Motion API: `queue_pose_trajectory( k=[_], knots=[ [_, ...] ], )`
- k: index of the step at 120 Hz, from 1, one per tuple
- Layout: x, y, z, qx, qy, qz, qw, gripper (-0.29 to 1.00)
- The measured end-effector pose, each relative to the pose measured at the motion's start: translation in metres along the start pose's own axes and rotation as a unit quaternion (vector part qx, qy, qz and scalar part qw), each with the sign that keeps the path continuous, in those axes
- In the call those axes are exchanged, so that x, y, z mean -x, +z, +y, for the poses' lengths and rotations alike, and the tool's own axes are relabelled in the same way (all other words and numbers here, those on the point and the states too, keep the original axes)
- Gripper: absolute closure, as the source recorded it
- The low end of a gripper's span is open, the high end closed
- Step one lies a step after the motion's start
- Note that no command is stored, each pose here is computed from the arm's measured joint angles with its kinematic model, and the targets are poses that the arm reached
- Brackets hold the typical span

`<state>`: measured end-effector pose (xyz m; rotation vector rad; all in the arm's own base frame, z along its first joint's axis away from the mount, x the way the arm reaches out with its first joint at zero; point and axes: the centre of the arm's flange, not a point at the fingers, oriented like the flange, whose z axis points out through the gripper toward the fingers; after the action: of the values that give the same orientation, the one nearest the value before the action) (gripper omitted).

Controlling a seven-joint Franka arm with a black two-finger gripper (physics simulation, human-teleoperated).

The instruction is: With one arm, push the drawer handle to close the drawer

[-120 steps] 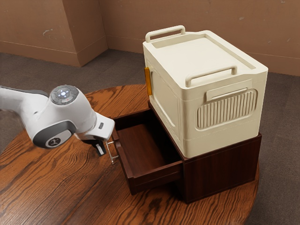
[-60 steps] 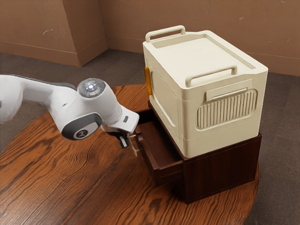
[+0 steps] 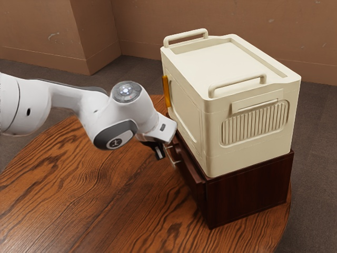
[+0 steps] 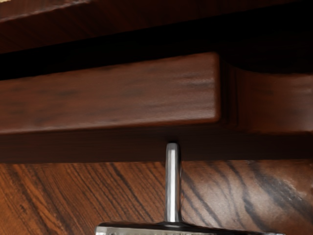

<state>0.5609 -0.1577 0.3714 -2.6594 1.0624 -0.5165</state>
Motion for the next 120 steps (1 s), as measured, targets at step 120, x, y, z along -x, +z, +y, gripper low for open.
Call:
queue_pose_trajectory(
  k=[120],
  knots=[
    [0.055, -0.185, -0.148, 0.067, -0.436, 0.034, 0.897, 0.29]
  ],
)
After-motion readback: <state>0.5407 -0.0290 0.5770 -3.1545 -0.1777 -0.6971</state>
